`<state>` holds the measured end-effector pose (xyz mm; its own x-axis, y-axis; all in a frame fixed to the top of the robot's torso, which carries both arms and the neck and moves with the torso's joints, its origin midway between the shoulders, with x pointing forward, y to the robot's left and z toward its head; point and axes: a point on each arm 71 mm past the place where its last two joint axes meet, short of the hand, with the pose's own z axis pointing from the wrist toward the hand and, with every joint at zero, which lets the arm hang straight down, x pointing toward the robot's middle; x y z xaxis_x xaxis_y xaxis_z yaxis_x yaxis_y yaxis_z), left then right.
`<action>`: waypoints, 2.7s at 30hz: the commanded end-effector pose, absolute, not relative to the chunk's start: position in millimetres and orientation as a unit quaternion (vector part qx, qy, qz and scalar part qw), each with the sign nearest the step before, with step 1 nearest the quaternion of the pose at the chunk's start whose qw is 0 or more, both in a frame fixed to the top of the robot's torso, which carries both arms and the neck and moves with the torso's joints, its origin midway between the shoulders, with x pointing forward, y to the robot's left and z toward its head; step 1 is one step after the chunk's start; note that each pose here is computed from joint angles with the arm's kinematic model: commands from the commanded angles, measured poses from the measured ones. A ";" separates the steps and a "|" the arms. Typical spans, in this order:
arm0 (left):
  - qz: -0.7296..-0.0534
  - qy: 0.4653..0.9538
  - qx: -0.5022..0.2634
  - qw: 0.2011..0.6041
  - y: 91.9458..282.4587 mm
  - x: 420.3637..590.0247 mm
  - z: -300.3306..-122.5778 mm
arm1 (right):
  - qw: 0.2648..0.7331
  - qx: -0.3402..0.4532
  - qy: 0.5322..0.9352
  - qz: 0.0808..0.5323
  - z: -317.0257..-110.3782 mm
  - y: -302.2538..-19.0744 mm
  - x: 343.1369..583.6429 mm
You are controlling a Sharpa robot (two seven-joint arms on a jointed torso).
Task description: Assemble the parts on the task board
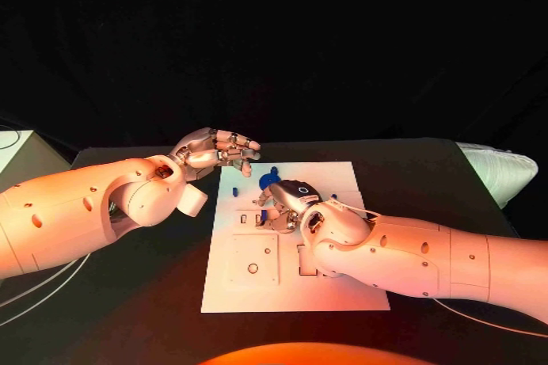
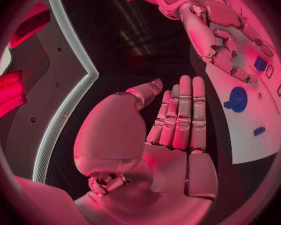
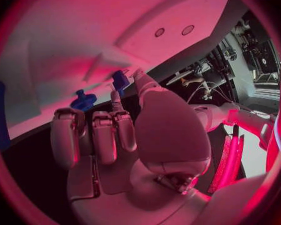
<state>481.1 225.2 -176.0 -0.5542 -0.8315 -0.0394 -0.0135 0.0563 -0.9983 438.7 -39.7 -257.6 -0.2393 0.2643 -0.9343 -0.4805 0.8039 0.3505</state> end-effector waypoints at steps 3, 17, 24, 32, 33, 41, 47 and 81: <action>-0.589 0.665 -0.312 0.337 227.3 483.0 -179.2 | 0.635 -0.067 0.692 0.337 -243.9 -43.9 436.7; -0.533 0.754 -0.291 0.251 238.8 482.1 -191.4 | 0.587 -0.073 0.701 0.398 -207.0 -71.3 462.3; -0.435 0.826 -0.233 0.271 242.4 490.3 -184.2 | 0.563 0.039 0.718 0.408 -184.4 -107.6 495.5; -0.289 0.882 -0.162 0.335 234.6 507.3 -169.8 | 0.567 0.125 0.706 0.406 -155.9 -147.4 524.0; -0.275 0.886 -0.151 0.342 232.4 509.7 -166.9 | 0.569 0.130 0.705 0.404 -153.3 -151.6 526.8; -0.189 0.900 -0.063 0.386 201.2 525.2 -155.1 | 0.590 0.163 0.695 0.377 -138.7 -187.9 548.0; -0.155 0.908 -0.021 0.389 179.9 530.8 -162.4 | 0.597 0.176 0.693 0.363 -136.9 -203.7 555.3; -0.108 0.946 0.037 0.304 140.5 524.0 -219.5 | 0.591 0.172 0.710 0.342 -138.7 -213.3 553.9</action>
